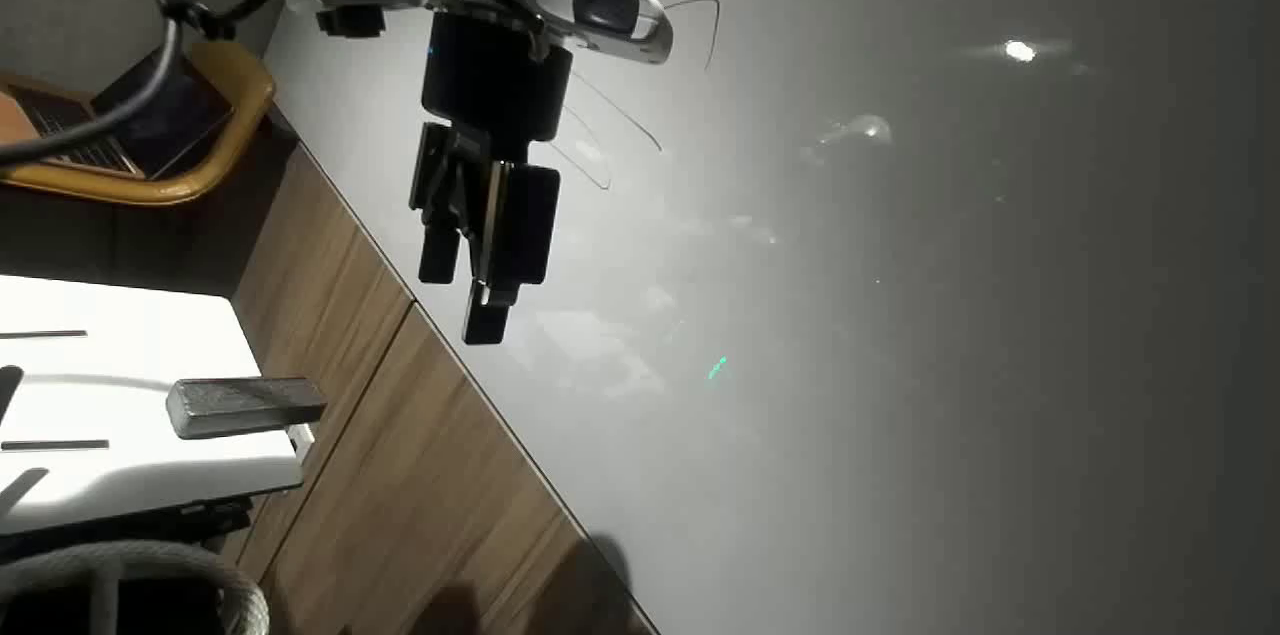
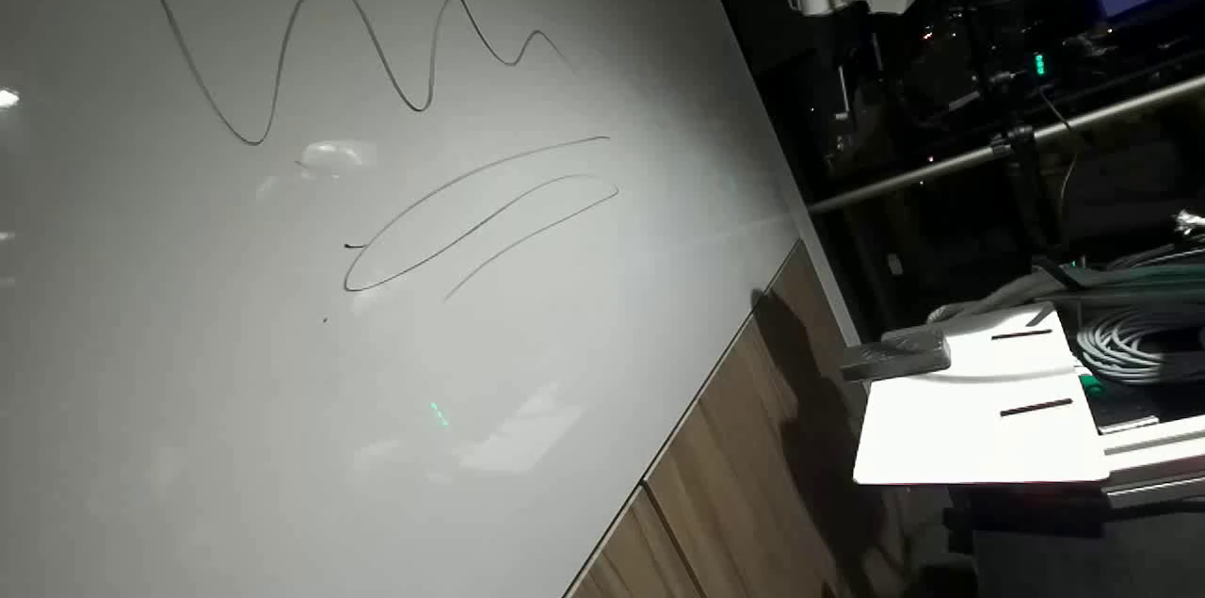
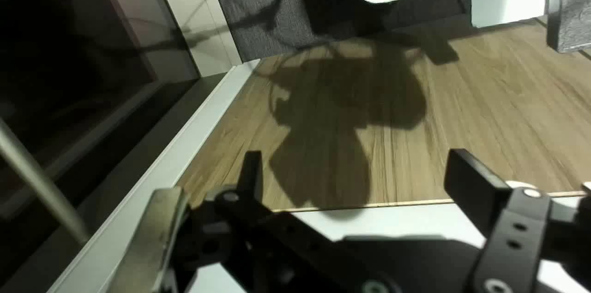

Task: Erase the drawings on the whiteboard

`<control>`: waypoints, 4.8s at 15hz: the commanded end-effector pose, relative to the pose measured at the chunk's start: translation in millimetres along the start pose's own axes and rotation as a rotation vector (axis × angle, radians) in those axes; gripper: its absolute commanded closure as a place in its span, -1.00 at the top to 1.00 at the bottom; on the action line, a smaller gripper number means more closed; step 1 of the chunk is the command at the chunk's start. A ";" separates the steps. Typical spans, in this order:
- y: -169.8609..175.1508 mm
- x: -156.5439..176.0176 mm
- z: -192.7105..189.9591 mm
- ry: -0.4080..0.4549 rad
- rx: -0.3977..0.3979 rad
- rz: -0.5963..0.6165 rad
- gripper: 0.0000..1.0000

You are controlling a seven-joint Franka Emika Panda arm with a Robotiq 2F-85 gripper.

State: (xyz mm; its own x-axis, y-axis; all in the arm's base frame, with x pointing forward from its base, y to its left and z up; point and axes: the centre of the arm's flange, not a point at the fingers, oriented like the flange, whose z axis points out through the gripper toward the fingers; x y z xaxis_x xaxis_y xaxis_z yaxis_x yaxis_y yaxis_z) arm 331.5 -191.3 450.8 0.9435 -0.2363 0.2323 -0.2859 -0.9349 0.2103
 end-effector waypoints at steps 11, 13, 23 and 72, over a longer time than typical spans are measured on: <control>0.2 0.3 -0.5 0.001 0.000 0.000 1.00; 0.2 0.3 -0.5 0.001 0.000 0.000 1.00; -68.9 -15.1 23.4 0.019 0.030 -0.093 1.00; -224.4 -127.3 173.4 -0.187 0.088 -0.240 1.00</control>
State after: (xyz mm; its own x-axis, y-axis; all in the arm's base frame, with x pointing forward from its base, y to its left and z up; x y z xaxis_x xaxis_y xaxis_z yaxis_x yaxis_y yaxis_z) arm 368.5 11.5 171.2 0.9998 -0.0172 0.0057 -0.0180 -0.9839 0.1776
